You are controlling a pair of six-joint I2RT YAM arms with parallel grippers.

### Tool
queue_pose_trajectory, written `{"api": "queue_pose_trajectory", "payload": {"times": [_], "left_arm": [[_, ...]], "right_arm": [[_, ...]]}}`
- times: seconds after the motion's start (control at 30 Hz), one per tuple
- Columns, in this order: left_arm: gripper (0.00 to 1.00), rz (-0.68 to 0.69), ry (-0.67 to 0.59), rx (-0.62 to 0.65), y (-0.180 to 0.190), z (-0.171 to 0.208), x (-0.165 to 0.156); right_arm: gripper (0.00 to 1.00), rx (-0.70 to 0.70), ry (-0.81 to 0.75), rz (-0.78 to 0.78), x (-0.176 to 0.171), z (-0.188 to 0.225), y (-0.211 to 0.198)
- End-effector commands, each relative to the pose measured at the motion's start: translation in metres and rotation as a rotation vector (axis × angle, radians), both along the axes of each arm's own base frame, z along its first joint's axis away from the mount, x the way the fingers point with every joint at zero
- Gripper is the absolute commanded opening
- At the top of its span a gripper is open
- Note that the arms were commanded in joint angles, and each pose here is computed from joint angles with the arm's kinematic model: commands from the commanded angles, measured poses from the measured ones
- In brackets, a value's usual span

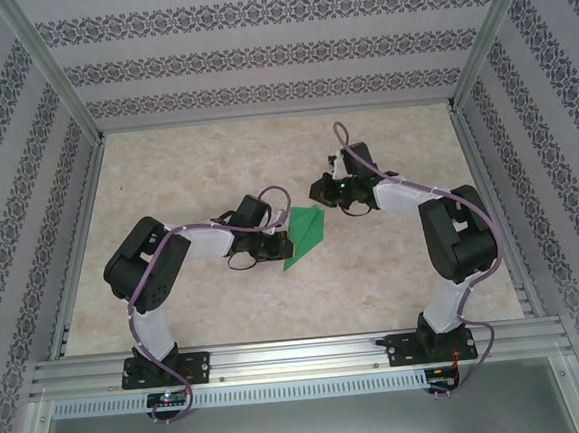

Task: Fold a paper plane with a square sheet of paper (pick it up from the middle)
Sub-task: Fourth fold the wing at the center of the table.

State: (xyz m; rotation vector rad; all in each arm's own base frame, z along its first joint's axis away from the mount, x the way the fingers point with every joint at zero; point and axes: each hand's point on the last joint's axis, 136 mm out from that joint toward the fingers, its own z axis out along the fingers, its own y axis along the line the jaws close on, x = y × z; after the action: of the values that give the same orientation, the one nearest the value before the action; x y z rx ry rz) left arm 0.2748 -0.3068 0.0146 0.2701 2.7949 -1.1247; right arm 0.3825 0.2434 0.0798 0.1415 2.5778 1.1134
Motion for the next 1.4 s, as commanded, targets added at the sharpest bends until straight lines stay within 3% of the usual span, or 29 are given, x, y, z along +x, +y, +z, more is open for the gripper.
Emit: {"api": "queue_pose_trajectory", "payload": {"times": [0.0,0.17,0.5,0.6,0.73,0.87,1.13,1.37], "left_arm": [[0.00,0.017,0.200,0.300,0.058,-0.070,-0.049],[0.00,0.017,0.198,0.299,0.058,-0.069,-0.049],[0.00,-0.004,0.208,0.266,0.054,-0.061,-0.053],[0.01,-0.028,0.209,0.164,0.035,-0.032,-0.050],[0.07,-0.001,0.099,0.077,0.016,0.021,-0.020],[0.06,0.025,0.065,0.015,0.000,0.042,0.004],[0.09,0.066,0.143,-0.116,-0.018,0.027,0.015],[0.10,0.061,0.222,-0.071,-0.004,-0.002,-0.007]], "right_arm": [[0.05,0.052,0.050,0.043,-0.018,-0.016,0.023],[0.04,0.024,0.094,0.065,-0.033,-0.042,0.035],[0.04,-0.086,0.178,0.007,-0.047,-0.096,0.006],[0.04,-0.103,0.189,0.011,-0.051,-0.099,0.003],[0.04,-0.123,0.190,0.012,-0.053,-0.104,0.002],[0.04,-0.132,0.197,0.006,-0.055,-0.109,0.001],[0.05,-0.148,0.214,0.003,-0.060,-0.117,-0.002],[0.06,-0.163,0.224,0.001,-0.065,-0.123,-0.004]]}}
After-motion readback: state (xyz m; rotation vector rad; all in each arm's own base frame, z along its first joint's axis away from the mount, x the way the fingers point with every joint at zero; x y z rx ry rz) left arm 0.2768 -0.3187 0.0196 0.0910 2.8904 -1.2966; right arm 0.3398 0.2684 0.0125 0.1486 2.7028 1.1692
